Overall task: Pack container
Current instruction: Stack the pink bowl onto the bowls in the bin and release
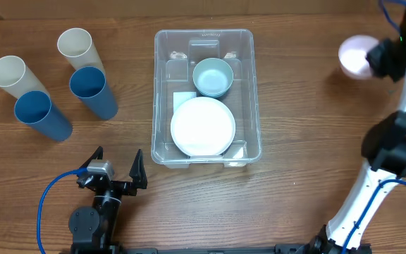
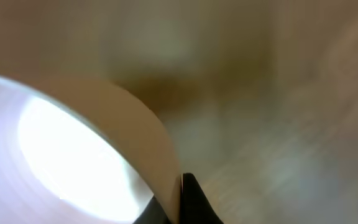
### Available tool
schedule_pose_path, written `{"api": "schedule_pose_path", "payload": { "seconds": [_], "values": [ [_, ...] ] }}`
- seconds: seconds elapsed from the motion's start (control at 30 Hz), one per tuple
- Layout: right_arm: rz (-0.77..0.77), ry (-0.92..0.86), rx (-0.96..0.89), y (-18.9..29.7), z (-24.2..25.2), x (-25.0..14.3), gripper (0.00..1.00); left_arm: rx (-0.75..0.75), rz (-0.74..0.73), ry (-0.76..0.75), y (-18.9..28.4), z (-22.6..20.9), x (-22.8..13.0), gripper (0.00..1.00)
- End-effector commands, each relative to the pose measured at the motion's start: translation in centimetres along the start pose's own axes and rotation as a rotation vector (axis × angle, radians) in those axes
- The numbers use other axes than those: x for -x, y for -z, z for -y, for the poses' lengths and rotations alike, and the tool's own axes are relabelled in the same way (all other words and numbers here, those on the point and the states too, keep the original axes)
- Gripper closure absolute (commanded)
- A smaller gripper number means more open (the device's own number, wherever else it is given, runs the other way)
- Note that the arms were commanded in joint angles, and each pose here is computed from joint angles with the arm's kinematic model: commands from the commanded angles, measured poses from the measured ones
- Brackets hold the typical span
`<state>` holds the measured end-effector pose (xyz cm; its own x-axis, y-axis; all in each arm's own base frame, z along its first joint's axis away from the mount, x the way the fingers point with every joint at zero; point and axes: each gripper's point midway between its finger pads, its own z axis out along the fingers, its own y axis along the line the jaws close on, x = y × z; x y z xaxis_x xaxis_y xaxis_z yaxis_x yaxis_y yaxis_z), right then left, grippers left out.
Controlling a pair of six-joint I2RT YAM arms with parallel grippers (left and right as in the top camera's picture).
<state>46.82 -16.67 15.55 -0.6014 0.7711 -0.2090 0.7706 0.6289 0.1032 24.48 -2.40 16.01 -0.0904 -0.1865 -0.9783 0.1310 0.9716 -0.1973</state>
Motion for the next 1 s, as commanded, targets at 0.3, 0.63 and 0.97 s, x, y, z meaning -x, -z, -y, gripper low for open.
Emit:
{"api": "schedule_pose_path", "payload": {
  "seconds": [0.3,0.63,0.97],
  "values": [
    [0.184,0.692,0.363,14.3,-23.0,-21.8,0.9,-0.008,0.002,0.014,0.0,0.1,0.0,0.0],
    [0.02,0.774,0.203,1.7,-24.2,-26.8,0.9,-0.008,0.001,0.014,0.0,0.1,0.0,0.0],
    [-0.015,1.185,0.335,3.4,-26.7,-34.7,0.59,-0.007,0.002,0.014,0.0,0.1,0.0,0.0]
  ]
}}
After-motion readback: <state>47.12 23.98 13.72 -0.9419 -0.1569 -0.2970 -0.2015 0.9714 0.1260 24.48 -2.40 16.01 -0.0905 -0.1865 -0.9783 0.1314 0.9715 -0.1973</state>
